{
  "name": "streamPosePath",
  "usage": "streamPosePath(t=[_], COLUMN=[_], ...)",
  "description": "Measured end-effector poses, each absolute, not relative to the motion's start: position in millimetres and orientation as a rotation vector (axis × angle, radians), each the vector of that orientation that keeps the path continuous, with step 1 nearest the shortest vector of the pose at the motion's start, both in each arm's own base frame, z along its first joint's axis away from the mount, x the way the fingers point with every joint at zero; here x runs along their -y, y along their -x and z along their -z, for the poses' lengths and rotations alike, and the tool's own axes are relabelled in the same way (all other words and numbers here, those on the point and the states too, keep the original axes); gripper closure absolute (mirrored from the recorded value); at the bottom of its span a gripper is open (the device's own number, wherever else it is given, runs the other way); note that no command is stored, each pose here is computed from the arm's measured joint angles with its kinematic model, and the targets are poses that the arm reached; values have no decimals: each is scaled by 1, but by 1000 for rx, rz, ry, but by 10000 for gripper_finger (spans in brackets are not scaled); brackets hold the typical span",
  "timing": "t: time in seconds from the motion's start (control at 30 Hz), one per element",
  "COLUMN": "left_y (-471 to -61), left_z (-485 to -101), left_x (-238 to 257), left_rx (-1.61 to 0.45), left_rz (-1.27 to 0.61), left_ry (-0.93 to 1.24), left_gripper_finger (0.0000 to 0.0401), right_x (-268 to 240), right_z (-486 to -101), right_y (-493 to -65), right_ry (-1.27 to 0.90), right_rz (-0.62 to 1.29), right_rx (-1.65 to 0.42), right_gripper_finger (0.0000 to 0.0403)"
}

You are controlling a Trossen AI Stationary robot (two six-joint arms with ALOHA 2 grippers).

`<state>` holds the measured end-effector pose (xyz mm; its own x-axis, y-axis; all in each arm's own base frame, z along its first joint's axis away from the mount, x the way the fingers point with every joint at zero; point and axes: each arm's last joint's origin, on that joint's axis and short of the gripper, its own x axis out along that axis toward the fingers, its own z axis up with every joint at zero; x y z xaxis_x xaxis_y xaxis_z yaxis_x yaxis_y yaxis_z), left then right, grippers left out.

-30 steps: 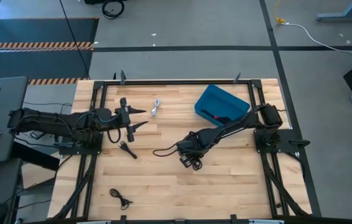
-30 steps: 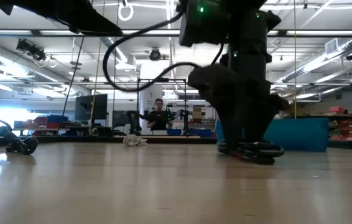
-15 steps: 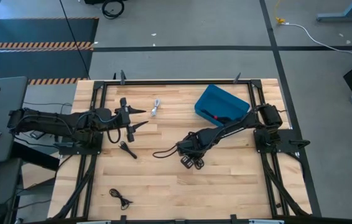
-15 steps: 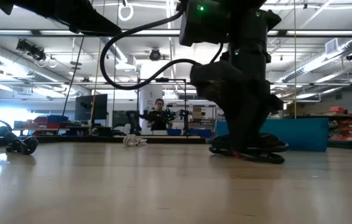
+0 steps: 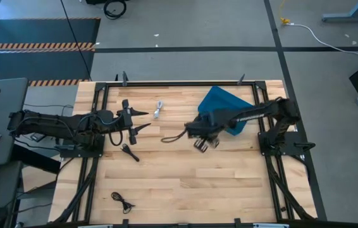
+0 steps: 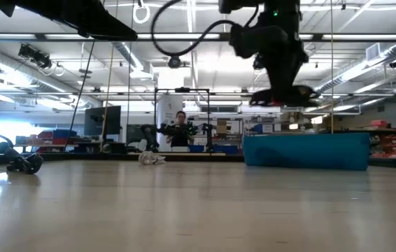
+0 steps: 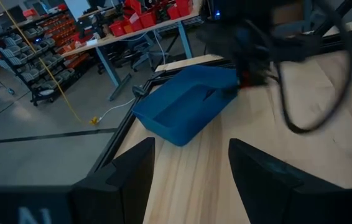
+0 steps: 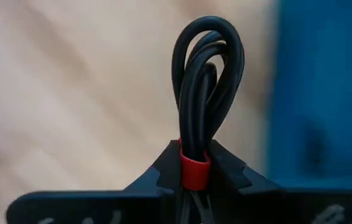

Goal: Pick and place USB-C Cables
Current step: Put the black USB cable into the blue bin

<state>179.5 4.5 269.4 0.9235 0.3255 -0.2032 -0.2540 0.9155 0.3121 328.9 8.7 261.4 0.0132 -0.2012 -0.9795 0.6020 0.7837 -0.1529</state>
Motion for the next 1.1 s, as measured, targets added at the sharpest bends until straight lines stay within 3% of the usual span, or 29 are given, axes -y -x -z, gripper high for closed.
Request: streamPosePath(t=[0.17,0.47,0.63,1.1], left_y=[-180,-179,-179,-179], left_z=[-269,-269,-269,-267], left_x=[-4,-4,-4,-4], left_rx=[-256,-257,-262,-280], left_rz=[-301,-301,-301,-298], left_ry=[-286,-282,-281,-283], left_gripper_finger=[188,188,188,188], right_x=[22,70,95,139], right_z=[-281,-259,-238,-198], right_y=[-309,-290,-276,-260], right_ry=[-184,-77,-89,-212], right_rz=[715,754,767,712], right_rx=[-1568,-1740,-1813,-1754], right_gripper_finger=[352,352,352,352])
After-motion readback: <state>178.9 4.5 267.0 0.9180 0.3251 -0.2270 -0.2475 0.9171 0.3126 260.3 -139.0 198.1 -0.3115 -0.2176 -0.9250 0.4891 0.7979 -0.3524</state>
